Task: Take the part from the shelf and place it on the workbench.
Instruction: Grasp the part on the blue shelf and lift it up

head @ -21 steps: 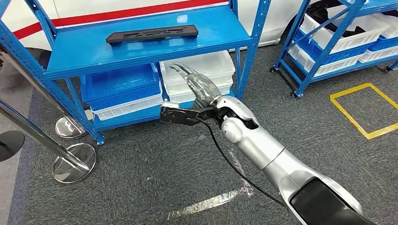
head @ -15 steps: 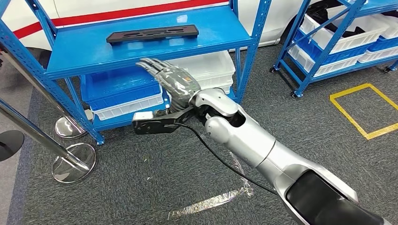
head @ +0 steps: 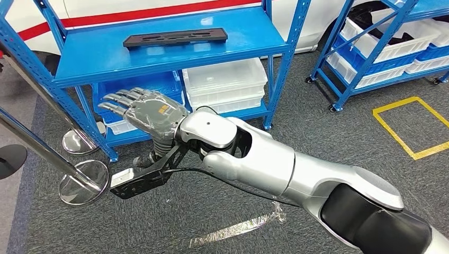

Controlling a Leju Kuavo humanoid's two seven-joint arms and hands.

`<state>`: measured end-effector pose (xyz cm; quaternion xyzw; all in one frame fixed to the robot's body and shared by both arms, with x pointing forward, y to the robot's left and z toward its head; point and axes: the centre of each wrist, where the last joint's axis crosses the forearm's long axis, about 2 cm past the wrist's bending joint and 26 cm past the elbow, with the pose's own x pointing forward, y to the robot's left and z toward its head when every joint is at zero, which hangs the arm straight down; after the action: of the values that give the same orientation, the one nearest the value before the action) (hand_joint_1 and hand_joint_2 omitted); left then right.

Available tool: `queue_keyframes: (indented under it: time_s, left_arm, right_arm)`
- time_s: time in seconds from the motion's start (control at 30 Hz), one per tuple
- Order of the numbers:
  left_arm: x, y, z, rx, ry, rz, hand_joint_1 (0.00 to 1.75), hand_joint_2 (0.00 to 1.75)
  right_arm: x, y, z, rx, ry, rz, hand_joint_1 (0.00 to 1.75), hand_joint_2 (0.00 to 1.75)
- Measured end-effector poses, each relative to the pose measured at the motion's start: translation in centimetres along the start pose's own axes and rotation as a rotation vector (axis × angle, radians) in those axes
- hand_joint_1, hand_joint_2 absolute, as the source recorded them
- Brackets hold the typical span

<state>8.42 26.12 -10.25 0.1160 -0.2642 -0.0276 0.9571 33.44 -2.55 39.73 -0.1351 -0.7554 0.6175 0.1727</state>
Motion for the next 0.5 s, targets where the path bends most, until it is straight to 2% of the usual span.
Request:
queue_keyframes:
  time_s: [0.5]
  left_arm:
    - [-0.1, 0.1, -0.1, -0.057, -0.01, -0.011, 0.0, 0.0]
  right_arm:
    - [1.3, 1.8, -0.4, 0.104, -0.014, 0.055, 0.0, 0.0]
